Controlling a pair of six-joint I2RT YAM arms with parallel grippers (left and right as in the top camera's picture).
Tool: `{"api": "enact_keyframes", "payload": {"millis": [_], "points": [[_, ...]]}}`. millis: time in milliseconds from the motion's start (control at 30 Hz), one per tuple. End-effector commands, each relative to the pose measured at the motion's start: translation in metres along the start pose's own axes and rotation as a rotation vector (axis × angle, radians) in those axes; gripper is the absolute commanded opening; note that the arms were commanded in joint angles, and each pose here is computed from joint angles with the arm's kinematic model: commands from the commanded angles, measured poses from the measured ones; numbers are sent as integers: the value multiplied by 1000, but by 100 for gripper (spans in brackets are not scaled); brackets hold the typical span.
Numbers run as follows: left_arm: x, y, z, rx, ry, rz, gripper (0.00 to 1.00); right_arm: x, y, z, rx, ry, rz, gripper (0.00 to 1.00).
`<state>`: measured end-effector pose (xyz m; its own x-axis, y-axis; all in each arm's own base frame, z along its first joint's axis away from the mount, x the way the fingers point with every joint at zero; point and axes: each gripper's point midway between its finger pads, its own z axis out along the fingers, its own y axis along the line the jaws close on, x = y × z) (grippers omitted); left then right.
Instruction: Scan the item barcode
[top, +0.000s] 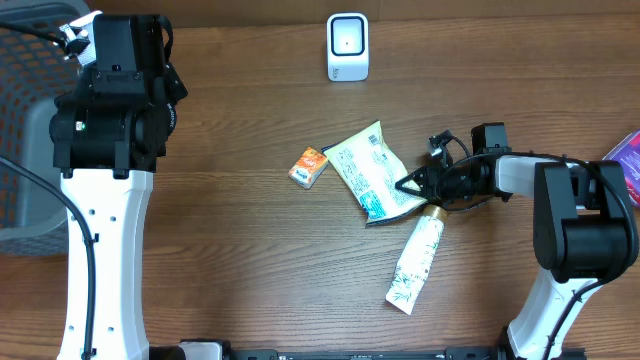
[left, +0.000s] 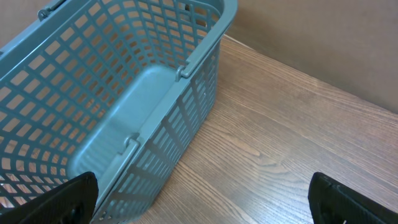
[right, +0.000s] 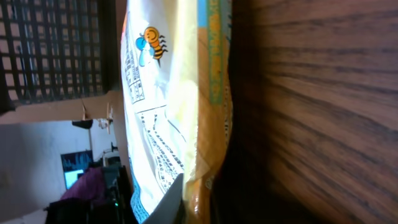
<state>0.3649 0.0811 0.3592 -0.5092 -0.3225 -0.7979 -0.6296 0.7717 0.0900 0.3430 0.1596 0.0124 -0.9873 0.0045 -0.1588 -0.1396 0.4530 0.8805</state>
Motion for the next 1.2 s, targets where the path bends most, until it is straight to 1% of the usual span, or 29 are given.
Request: {"api": "enact_keyframes", "payload": {"millis": [0, 167, 333, 433, 667, 767, 867, 967, 1100, 1167], "points": [[-4, 3, 0, -14, -10, -13, 100, -12, 0, 0, 8, -14, -33, 4], [-4, 3, 0, -13, -10, -13, 100, -21, 10, -4, -9, -29, -66, 4], [-4, 3, 0, -13, -10, -13, 100, -25, 56, -20, -110, -46, -127, 4], [-4, 3, 0, -13, -10, -13, 100, -22, 86, -35, -109, -58, -193, 4], [-4, 3, 0, -13, -10, -13, 100, -5, 166, -76, -106, -117, -380, 4], [-4, 3, 0, -14, -10, -13, 100, 11, 198, -93, -115, -139, -432, 4], [-4, 3, 0, -13, -10, -13, 100, 28, 227, -104, -169, -144, -469, 4], [-4, 3, 0, -13, -10, -13, 100, 41, 242, -110, -206, -138, -470, 4], [-4, 3, 0, -13, -10, -13, 100, 52, 244, -108, -232, -102, -415, 4], [-4, 3, 0, -13, -10, -12, 100, 60, 251, -105, -274, -80, -450, 4]]}}
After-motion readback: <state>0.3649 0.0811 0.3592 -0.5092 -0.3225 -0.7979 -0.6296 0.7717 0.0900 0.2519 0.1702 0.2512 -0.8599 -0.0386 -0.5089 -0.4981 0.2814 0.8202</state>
